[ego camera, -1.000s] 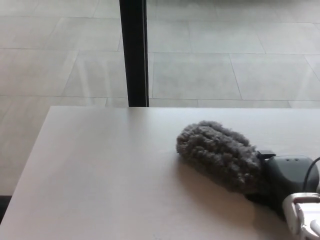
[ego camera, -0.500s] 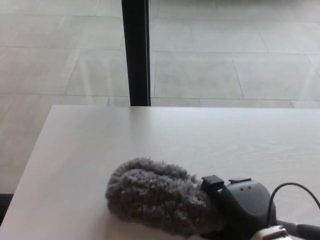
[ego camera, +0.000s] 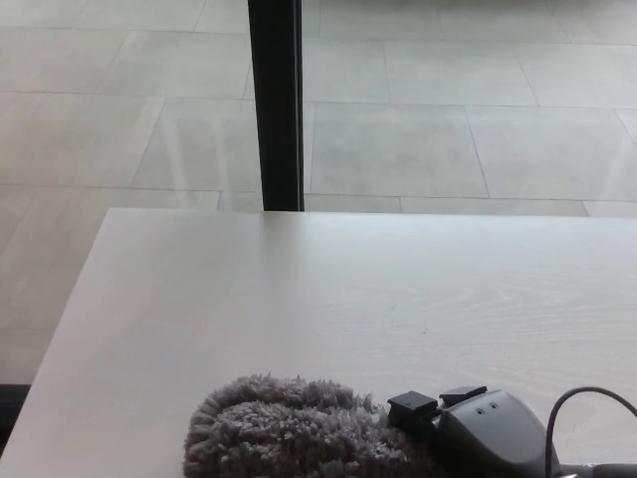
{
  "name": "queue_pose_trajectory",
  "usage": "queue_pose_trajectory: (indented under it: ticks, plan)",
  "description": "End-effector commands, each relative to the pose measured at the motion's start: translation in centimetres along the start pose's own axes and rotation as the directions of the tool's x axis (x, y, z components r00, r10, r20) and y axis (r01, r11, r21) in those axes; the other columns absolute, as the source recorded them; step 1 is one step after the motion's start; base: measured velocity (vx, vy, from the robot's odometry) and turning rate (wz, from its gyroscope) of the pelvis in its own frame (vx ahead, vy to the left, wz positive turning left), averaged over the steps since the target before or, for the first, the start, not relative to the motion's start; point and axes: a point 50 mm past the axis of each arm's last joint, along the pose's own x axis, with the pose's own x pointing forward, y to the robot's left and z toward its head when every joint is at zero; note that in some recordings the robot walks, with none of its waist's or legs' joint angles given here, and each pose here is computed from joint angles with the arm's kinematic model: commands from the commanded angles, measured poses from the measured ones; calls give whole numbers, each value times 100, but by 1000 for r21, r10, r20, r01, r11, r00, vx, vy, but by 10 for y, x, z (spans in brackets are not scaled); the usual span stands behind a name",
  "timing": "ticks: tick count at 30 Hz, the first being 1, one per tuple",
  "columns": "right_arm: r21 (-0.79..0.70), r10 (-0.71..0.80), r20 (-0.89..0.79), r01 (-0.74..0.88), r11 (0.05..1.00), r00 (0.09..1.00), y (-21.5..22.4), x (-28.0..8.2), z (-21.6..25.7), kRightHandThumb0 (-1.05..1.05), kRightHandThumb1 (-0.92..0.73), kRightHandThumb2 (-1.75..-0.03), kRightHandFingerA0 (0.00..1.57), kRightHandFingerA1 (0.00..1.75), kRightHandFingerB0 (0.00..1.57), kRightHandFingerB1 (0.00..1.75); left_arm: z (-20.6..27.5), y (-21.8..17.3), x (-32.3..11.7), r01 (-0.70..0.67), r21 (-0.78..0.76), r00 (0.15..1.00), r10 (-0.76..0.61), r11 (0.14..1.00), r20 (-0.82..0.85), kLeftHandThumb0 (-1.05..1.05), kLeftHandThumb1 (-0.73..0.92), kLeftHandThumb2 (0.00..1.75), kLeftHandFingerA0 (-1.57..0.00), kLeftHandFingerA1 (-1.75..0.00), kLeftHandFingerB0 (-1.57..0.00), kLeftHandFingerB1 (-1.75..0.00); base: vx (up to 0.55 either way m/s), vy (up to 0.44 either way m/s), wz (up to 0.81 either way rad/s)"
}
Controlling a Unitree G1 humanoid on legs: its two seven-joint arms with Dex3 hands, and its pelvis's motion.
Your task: The robot uses its right hand to pick up the duster kept in the middle of the desk and use it to wipe the desk by swiping its surface twice
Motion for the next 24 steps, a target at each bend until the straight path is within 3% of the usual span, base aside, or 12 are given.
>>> queue_pose_trajectory:
  ticks: [1, 2, 6, 8, 9, 14, 16, 20, 21, 22, 23, 24]
  plan:
    - [-4, 81, -76, -82, 997, 994, 9, 5, -14, -14, -69, -71, 83, 175, 58, 161, 4, 5, -2, -20, 16, 1000, 20, 1000, 20, -105, 53, 94, -110, -94, -96, -96, 0, 0, 0]
    - [-7, 82, -100, -83, 997, 992, 7, 9, -15, -16, -69, -74, 81, 175, 52, 166, 4, 5, -2, -19, 17, 1000, 19, 1000, 21, -105, 52, 96, -110, -94, -96, -98, 0, 0, 0]
    - [-4, 25, -225, -27, 1000, 974, -9, 31, -22, -20, -76, -68, 82, 175, 65, 128, 3, 5, -3, -9, 32, 1000, 8, 999, 25, -105, 54, 95, -110, -94, -98, -96, 0, 0, 0]
    - [-42, -13, -276, 1, 999, 961, -19, 43, -27, -20, -72, -67, 80, 173, 72, 83, 3, 5, -3, -18, 28, 1000, 18, 999, 18, -105, 54, 95, -111, -92, -96, -96, 0, 0, 0]
    - [-52, -21, -302, 5, 999, 953, -22, 48, -30, -20, -73, -65, 78, 175, 68, 102, 2, 4, -2, -19, 25, 1000, 19, 1000, 15, -105, 53, 95, -111, -92, -96, -96, 0, 0, 0]
    - [-47, -1, -399, -19, 999, 917, -20, 51, -49, -21, -66, -70, 83, 175, 72, 121, 0, 2, -2, -4, 3, 1000, 4, 1000, 23, -105, 54, 92, -108, -94, -96, -96, 0, 0, 0]
    - [-25, 21, -438, -35, 999, 899, -14, 43, -59, -23, -73, -68, 83, 169, 58, 53, 0, 2, -2, -9, 15, 1000, 8, 1000, 24, -105, 55, 93, -108, -94, -96, -96, 0, 0, 0]
    - [-48, 57, -487, -91, 995, 872, -5, 31, -78, -28, -74, -66, 88, 164, 68, 64, -3, 3, -4, -11, -16, 1000, 12, 1000, 24, -105, 53, 93, -108, -95, -96, -96, 0, 0, 0]
    - [-74, 57, -496, -108, 991, 866, -3, 27, -83, -35, -57, -96, 116, 135, 75, 103, -3, 2, -4, -3, -16, 1000, 4, 1000, 28, -105, 53, 93, -111, -93, -99, -95, 0, 0, 0]
    - [-103, 57, -512, -127, 986, 857, -2, 21, -91, -35, -57, -96, 115, 135, 81, 108, -4, 2, -5, -4, -15, 1000, 4, 1000, 28, -105, 52, 93, -110, -93, -98, -95, 0, 0, 0]
    - [-110, 60, -535, -140, 984, 843, -1, 13, -100, -19, -68, -65, 96, 169, 67, 124, -5, 2, -5, -7, -19, 1000, 8, 1000, 25, -105, 52, 93, -110, -93, -99, -94, 0, 0, 0]
    - [-110, 67, -577, -159, 981, 814, 0, 0, -113, -23, -73, -66, 81, 173, 70, 128, -6, 1, -4, -8, -26, 1000, 9, 1000, 20, -105, 52, 93, -108, -94, -97, -96, 0, 0, 0]
